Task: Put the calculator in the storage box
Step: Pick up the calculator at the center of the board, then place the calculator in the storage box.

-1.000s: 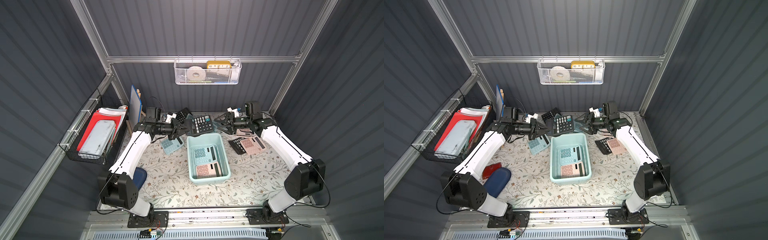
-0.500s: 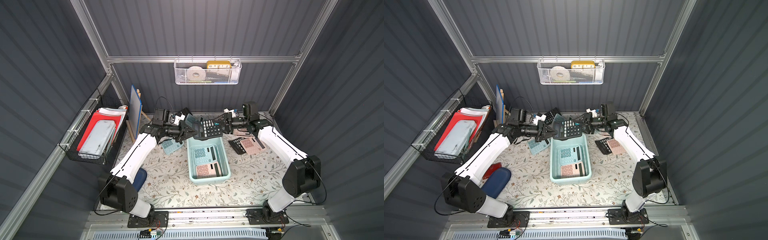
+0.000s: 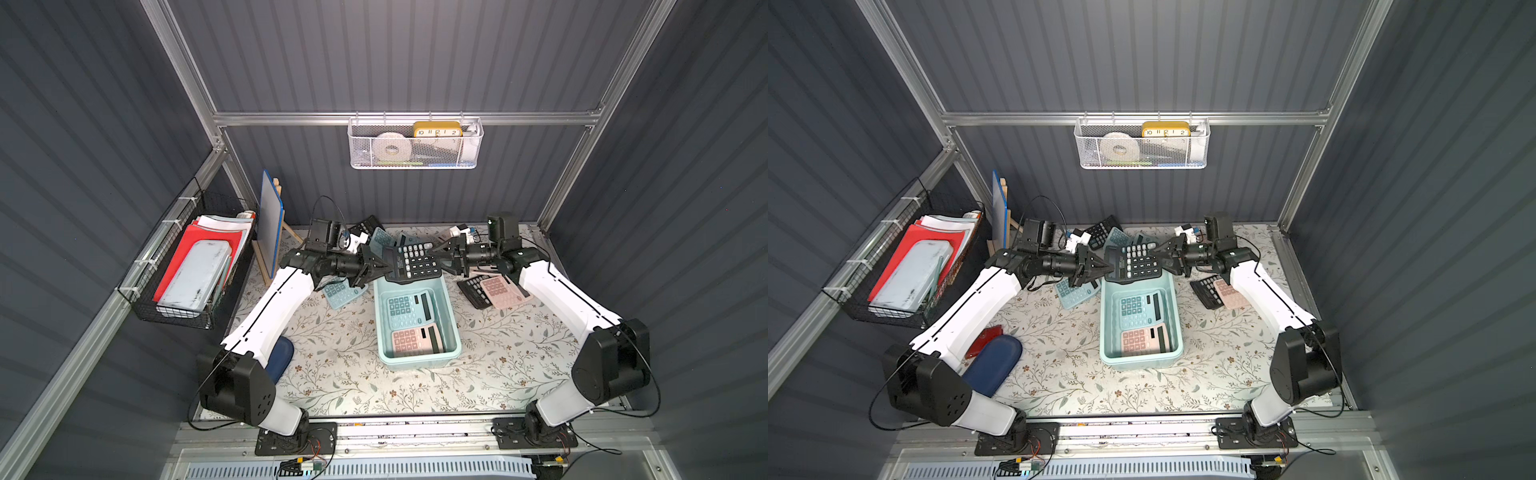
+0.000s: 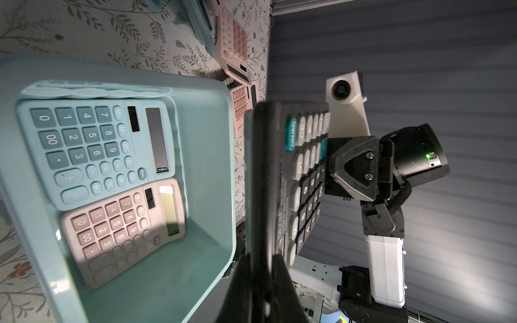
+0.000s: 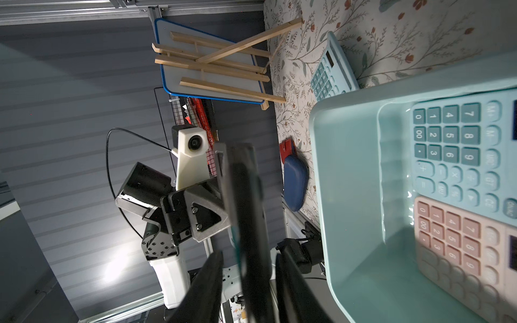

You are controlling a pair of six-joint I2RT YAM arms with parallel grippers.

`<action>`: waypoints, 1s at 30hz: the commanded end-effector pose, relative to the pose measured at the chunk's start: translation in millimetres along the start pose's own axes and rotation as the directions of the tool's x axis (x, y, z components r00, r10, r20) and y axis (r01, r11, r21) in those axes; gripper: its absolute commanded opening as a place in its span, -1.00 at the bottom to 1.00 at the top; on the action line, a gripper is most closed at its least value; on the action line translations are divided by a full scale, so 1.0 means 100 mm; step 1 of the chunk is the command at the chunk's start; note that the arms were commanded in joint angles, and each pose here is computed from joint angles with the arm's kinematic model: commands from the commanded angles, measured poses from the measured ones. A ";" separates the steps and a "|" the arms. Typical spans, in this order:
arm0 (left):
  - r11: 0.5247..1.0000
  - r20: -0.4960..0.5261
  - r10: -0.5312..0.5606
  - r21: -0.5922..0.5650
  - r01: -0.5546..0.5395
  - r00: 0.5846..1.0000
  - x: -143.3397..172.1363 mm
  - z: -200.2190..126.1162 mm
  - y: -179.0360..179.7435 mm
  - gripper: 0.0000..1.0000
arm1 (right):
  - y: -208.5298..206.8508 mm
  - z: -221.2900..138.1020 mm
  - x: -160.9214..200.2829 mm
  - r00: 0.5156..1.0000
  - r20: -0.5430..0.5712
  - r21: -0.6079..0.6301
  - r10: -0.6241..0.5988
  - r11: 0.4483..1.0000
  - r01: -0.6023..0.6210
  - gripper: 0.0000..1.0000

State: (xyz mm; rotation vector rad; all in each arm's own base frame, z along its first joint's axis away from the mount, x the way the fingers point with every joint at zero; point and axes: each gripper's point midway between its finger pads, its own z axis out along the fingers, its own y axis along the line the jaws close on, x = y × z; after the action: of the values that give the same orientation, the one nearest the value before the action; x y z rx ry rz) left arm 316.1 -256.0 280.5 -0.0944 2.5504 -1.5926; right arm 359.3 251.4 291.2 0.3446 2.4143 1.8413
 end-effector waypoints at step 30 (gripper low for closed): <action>0.948 0.145 -0.011 -0.312 0.057 0.989 -0.02 -0.24 0.54 0.99 | -0.33 -0.27 0.32 0.991 0.014 0.232 -0.132 0.965 0.125 -1.00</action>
State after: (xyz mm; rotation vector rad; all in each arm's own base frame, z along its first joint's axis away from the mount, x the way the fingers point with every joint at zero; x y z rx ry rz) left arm 319.3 -225.8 237.2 -0.2577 2.6782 -1.2473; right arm 322.9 229.6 261.9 0.3068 2.5688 1.5822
